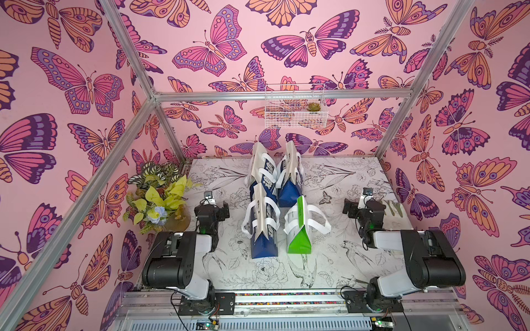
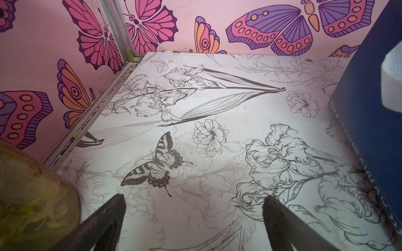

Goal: Open the takeout bag
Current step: Pick up the takeout bag at the center of the board.

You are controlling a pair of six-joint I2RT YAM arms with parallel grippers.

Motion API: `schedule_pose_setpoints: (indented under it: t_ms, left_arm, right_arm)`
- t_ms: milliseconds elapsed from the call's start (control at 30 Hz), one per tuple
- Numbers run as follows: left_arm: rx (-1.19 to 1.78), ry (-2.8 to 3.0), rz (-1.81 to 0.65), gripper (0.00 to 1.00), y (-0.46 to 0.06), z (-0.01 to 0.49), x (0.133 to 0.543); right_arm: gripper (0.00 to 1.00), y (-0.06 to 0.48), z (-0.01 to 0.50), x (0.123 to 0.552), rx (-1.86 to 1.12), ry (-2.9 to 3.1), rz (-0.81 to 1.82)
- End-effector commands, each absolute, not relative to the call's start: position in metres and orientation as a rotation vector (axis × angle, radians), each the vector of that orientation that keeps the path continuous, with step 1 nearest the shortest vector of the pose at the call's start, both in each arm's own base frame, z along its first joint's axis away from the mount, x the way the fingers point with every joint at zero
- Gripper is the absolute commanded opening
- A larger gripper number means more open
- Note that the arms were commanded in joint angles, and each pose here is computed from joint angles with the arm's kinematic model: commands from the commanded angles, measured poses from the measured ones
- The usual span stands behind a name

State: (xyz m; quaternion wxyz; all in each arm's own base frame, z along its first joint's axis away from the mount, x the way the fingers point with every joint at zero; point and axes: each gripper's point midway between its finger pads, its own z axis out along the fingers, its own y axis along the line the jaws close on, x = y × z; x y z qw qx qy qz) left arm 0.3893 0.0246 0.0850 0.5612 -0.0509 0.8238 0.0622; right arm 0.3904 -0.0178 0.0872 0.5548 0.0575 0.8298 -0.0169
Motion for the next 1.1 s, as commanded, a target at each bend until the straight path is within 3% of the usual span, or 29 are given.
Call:
schedule_pose_setpoints:
  t_ms: [0, 133, 200, 267, 333, 400, 500, 600, 700, 833, 1067]
  left_arm:
    - [-0.116, 1.938, 0.136, 1.0, 0.024, 0.089, 0.39]
    - [-0.197, 1.997, 0.285, 1.0, 0.038, 0.117, 0.394]
    - [-0.393, 1.966, 0.439, 1.0, 0.066, 0.157, 0.393]
    - [-0.606, 1.982, 0.444, 0.99, 0.083, 0.186, 0.382]
    - [-0.743, 2.025, 0.342, 0.94, 0.078, 0.205, 0.37]
    - [-0.722, 2.055, 0.103, 0.86, 0.048, 0.226, 0.36]
    - [-0.639, 2.067, -0.122, 0.85, 0.001, 0.246, 0.342]
    - [-0.445, 2.106, -0.248, 0.82, -0.053, 0.272, 0.32]
    - [-0.243, 2.097, -0.358, 0.79, -0.104, 0.305, 0.295]
    - [0.037, 2.109, -0.496, 0.73, -0.172, 0.334, 0.264]
    - [0.291, 2.162, -0.661, 0.71, -0.243, 0.346, 0.226]
  right_arm:
    - [0.99, -0.017, 0.1, 0.396, 0.127, 1.922, -0.048]
    - [0.99, -0.06, 0.152, 0.386, 0.488, 2.056, -0.269]
    - [0.99, -0.069, 0.181, 0.363, 0.733, 2.191, -0.303]
    - [0.99, -0.071, 0.179, 0.351, 0.869, 2.233, -0.305]
    - [0.98, -0.059, 0.154, 0.346, 0.94, 2.348, -0.121]
    - [0.89, -0.031, 0.147, 0.338, 0.857, 2.474, -0.004]
    - [0.78, -0.005, 0.176, 0.317, 0.646, 2.455, -0.16]
    - [0.6, 0.019, 0.209, 0.296, 0.538, 2.408, -0.135]
    - [0.57, 0.032, 0.249, 0.272, 0.444, 2.315, -0.144]
    - [0.61, 0.055, 0.288, 0.259, 0.277, 2.177, -0.082]
    - [0.4, 0.107, 0.321, 0.244, 0.194, 2.228, 0.289]
